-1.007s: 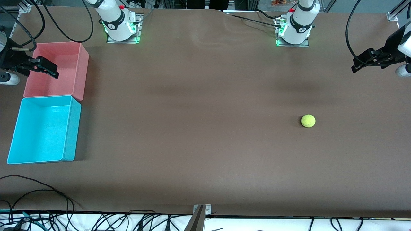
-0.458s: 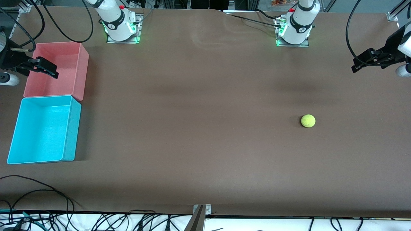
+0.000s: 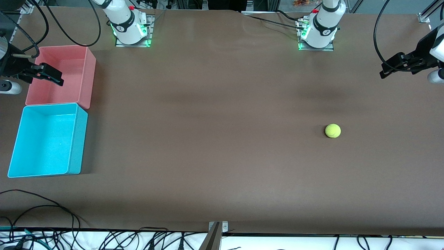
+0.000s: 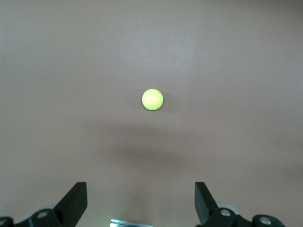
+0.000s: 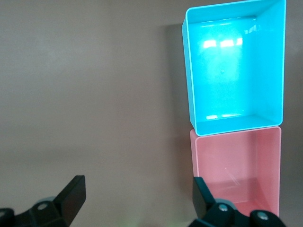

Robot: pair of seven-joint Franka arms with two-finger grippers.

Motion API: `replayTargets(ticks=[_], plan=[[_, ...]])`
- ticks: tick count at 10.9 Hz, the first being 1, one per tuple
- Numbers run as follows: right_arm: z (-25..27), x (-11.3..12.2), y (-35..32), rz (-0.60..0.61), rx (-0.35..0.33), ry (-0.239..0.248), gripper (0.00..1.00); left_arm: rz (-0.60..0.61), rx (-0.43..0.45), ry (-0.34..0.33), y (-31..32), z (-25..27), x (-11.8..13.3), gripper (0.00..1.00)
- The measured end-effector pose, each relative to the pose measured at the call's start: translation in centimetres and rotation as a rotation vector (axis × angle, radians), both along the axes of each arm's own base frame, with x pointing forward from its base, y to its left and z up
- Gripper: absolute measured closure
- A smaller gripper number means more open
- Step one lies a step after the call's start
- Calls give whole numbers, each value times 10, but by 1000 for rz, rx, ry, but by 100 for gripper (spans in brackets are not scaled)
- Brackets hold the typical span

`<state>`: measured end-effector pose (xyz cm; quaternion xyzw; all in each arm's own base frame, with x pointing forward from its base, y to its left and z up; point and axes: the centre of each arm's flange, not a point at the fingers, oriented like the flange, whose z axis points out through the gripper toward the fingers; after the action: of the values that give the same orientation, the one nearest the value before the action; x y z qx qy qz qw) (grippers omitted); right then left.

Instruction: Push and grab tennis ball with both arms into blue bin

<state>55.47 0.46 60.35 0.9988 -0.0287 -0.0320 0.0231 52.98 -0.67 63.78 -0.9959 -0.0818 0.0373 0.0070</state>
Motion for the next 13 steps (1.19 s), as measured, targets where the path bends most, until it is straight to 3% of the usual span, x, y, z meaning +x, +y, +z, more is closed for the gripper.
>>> replayTargets(ticks=[13], plan=[[-4, 2, -2, -4, -1, 10, 0, 17, 1, 4, 5, 0, 0, 0]])
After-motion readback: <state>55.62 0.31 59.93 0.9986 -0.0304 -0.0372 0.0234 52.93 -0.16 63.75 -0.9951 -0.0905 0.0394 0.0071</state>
